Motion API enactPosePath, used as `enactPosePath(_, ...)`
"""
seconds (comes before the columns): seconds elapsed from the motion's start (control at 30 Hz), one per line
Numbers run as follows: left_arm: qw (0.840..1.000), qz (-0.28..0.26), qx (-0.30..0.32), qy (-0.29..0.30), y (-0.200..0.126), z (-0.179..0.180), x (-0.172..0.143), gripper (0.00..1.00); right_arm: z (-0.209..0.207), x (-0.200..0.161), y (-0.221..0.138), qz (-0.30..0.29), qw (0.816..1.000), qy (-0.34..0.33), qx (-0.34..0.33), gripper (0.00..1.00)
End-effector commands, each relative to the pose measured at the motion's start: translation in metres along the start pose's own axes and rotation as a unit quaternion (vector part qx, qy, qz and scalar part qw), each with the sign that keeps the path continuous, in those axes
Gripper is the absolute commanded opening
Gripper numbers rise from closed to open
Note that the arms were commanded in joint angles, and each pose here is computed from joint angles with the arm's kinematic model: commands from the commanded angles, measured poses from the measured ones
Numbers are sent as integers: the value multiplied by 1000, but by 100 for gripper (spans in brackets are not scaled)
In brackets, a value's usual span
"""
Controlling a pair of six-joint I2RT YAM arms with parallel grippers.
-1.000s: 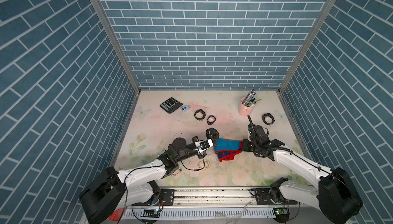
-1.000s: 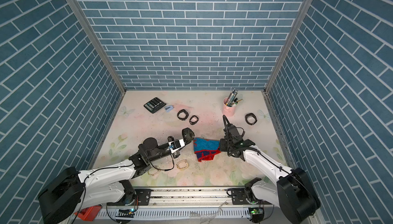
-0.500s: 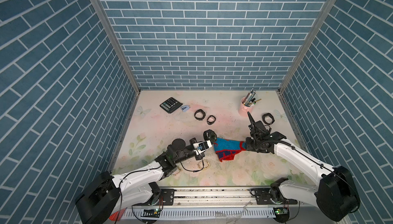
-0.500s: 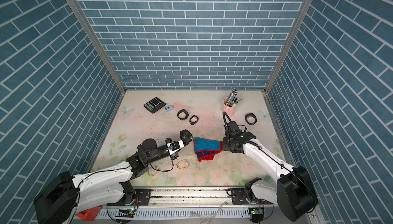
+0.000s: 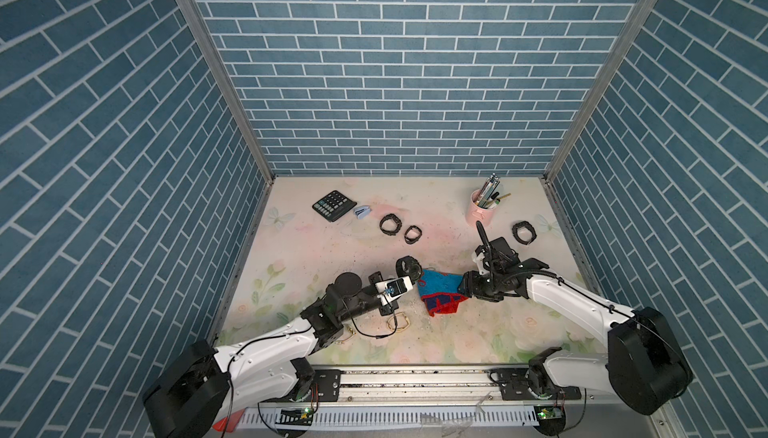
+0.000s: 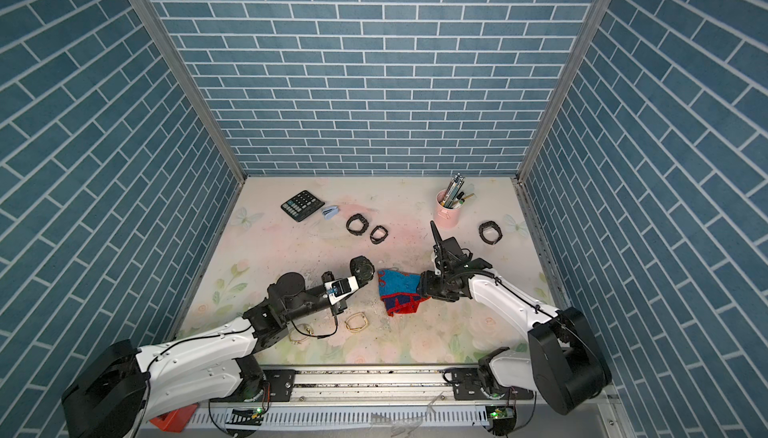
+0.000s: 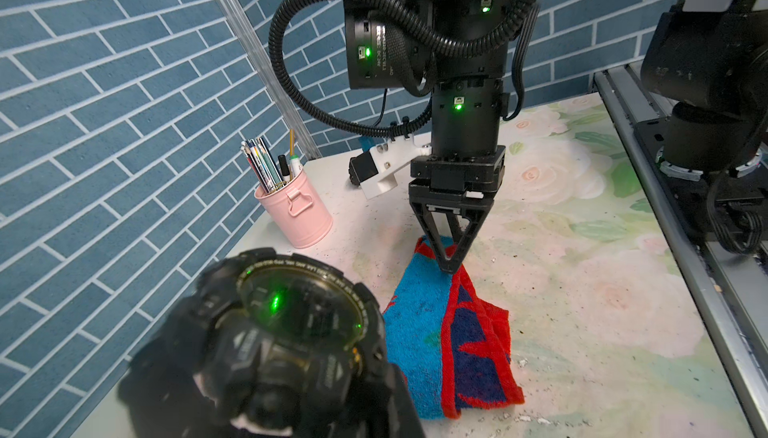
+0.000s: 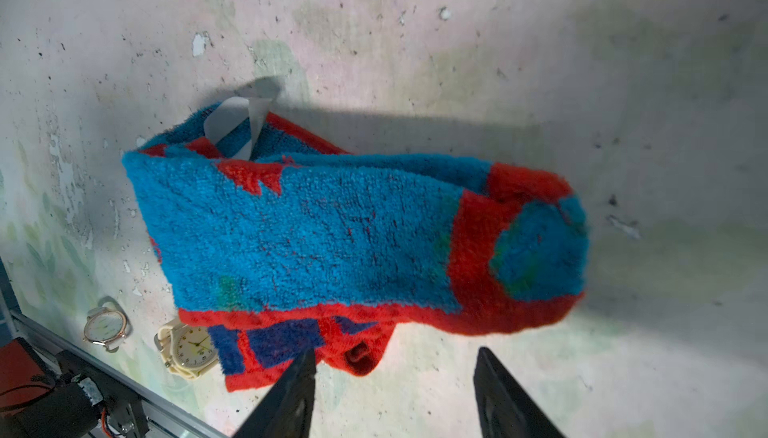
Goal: Wipe the watch dial
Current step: Wipe the dirt from the watch dial.
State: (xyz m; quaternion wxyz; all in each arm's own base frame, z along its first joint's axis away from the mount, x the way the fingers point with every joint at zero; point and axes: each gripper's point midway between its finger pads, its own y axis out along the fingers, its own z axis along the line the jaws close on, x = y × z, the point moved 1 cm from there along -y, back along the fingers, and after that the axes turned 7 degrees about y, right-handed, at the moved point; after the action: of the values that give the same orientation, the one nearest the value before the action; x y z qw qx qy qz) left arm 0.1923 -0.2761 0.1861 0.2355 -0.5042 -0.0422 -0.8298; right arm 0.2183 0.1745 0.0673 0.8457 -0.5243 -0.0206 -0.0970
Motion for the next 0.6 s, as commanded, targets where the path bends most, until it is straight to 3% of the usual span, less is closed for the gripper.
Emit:
enactPosePath(0.0,1000,2,5,4,-4,1,-2,0,6,6,6,-2,1000,-4,14,66)
enactPosePath(0.03,1000,3,5,4,-4,0,-2,0,5,7,7,-3,1000,-6,11,69)
enactPosePath(0.07,1000,3,5,4,-5,0,-3,0,3,9,8,-5,1000,-7,4,84)
enactPosePath(0.13,1000,4,5,2,-5,-1,-4,0,-1,12,10,-7,1000,-16,-15,98)
enactPosePath(0.57,1000,7,4,-2,-5,-1,-5,0,-17,19,17,-5,996,-54,-70,81)
